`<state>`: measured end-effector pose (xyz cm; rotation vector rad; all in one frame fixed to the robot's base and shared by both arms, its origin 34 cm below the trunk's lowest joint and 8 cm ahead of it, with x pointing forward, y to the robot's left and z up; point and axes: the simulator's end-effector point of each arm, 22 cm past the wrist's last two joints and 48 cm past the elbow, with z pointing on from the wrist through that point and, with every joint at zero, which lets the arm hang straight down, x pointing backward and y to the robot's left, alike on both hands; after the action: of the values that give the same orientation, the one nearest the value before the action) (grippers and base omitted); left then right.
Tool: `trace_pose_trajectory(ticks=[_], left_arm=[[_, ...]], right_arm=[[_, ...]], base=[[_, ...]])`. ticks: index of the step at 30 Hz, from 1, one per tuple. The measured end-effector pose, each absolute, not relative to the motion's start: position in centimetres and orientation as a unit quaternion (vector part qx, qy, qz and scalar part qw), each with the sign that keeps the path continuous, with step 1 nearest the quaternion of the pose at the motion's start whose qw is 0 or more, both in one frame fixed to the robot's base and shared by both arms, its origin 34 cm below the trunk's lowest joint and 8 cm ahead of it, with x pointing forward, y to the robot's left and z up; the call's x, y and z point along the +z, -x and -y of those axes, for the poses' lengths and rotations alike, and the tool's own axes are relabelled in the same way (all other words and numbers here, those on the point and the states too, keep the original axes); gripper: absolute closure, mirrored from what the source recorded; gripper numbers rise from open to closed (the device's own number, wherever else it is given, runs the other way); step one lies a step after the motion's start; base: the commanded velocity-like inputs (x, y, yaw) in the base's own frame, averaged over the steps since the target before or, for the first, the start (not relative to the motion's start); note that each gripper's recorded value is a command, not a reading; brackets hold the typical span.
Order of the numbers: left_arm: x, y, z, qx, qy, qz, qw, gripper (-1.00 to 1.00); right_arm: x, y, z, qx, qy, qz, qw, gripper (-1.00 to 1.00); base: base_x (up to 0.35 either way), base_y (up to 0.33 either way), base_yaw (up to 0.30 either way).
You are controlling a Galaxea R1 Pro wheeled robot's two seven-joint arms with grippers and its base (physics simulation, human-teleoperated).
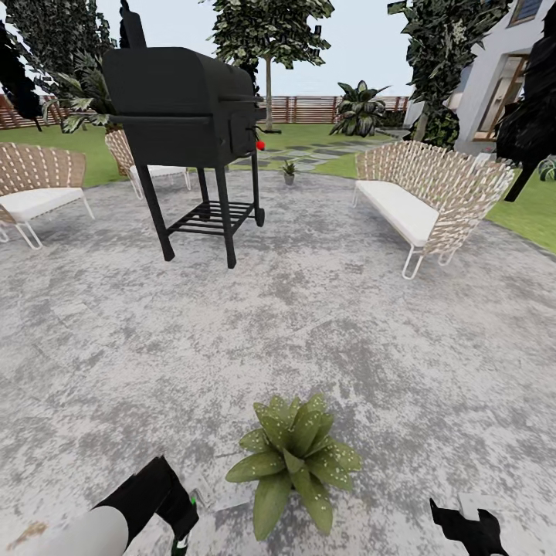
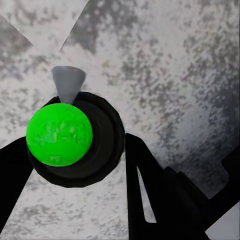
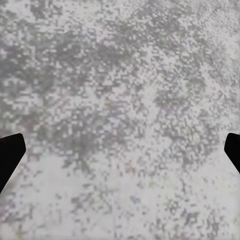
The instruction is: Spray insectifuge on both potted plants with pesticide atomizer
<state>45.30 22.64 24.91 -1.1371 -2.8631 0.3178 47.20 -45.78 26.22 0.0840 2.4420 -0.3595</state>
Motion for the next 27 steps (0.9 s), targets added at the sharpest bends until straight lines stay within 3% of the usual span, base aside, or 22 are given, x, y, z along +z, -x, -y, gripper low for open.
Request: trace_pose_trajectory(ticks=[9,19,27], left_arm=[[24.5,-45.4,-23.1,0.091,0.354,0.931,0.016,1.0],[24.4,-45.3,-23.2,0.086,0.351,0.932,0.021,1.0],[25.1,-46.9,-23.3,0.077,0.344,0.936,0.009,1.0]], right_arm=[[26.3,-47.2,45.9,-0.138,-0.032,-0.933,0.33,-1.0],[26.0,-47.0,45.8,-0.138,-0.032,-0.935,0.326,-1.0],[25.9,-46.9,45.7,-0.137,-0.032,-0.935,0.326,-1.0]], base=[[0.0,0.0,0.002],[0.0,0.0,0.199],[0.068,-0.078,0.026]])
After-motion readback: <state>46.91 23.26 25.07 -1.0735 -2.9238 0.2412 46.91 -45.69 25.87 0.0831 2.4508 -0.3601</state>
